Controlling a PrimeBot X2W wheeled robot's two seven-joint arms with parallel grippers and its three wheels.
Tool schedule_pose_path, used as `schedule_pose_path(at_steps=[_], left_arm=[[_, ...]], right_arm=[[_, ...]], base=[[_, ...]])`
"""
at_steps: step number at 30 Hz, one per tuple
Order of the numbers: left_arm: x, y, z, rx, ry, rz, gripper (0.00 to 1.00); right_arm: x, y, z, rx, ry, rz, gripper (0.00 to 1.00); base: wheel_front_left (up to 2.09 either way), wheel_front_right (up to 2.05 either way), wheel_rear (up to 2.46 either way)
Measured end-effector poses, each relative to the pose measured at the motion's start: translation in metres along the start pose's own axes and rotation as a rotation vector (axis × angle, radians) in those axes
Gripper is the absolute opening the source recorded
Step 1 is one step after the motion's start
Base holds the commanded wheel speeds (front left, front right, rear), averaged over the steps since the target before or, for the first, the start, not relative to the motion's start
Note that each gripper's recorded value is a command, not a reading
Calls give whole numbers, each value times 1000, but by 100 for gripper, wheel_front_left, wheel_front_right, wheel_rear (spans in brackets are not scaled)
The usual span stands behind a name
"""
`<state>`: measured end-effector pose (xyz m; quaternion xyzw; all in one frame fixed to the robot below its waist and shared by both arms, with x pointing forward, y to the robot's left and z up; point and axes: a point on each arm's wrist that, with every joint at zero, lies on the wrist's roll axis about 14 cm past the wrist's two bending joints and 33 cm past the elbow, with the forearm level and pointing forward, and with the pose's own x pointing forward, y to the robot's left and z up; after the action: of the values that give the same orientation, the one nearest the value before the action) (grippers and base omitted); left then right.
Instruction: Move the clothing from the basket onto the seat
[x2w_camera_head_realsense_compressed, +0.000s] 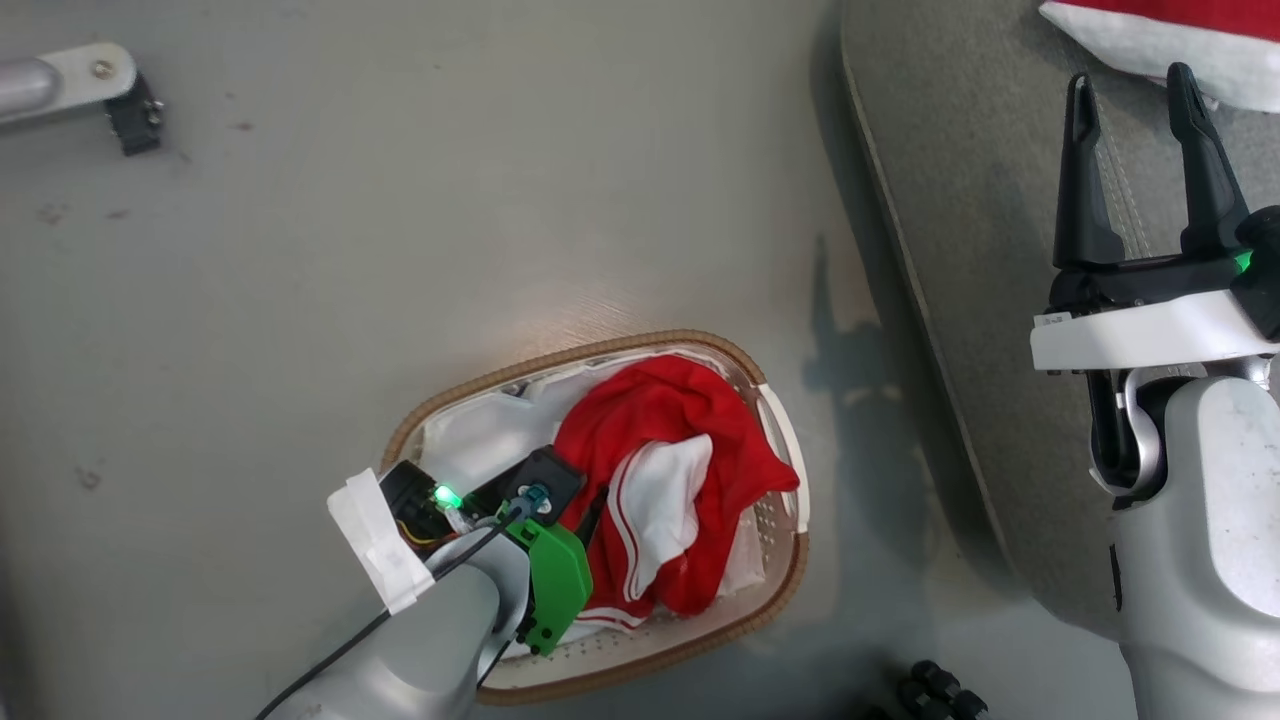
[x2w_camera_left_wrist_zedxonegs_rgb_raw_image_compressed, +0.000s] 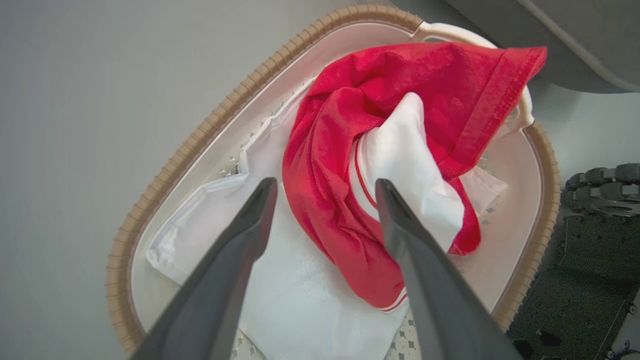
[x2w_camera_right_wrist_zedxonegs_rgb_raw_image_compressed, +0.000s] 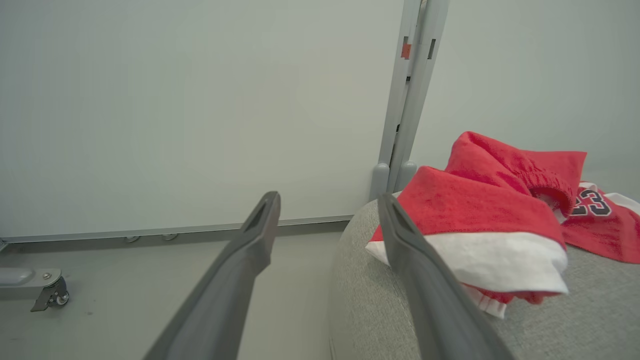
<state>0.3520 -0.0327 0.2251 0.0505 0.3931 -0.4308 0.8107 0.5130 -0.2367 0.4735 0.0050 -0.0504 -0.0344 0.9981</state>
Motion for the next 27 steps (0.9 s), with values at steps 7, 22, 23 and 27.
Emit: schedule_pose_path(at_steps=[7, 22, 23, 27], left_arm=[[38, -6, -32, -14, 88, -71, 100], [85, -7, -79, -72, 261, -67, 79], [86, -8, -82, -74, 279, -72, 57], [86, -11, -84, -89, 297, -78, 0]], right_arm=[[-9, -29, -36, -25, 88, -65, 100], [-29, -65, -62, -90, 187, -138, 100], [-30, -66, -62, -94, 189, -141, 100], [-31, -69, -59, -100, 187, -146, 100]], base=[[0, 0, 0], [0, 0, 0], [0, 0, 0], [0, 0, 0]])
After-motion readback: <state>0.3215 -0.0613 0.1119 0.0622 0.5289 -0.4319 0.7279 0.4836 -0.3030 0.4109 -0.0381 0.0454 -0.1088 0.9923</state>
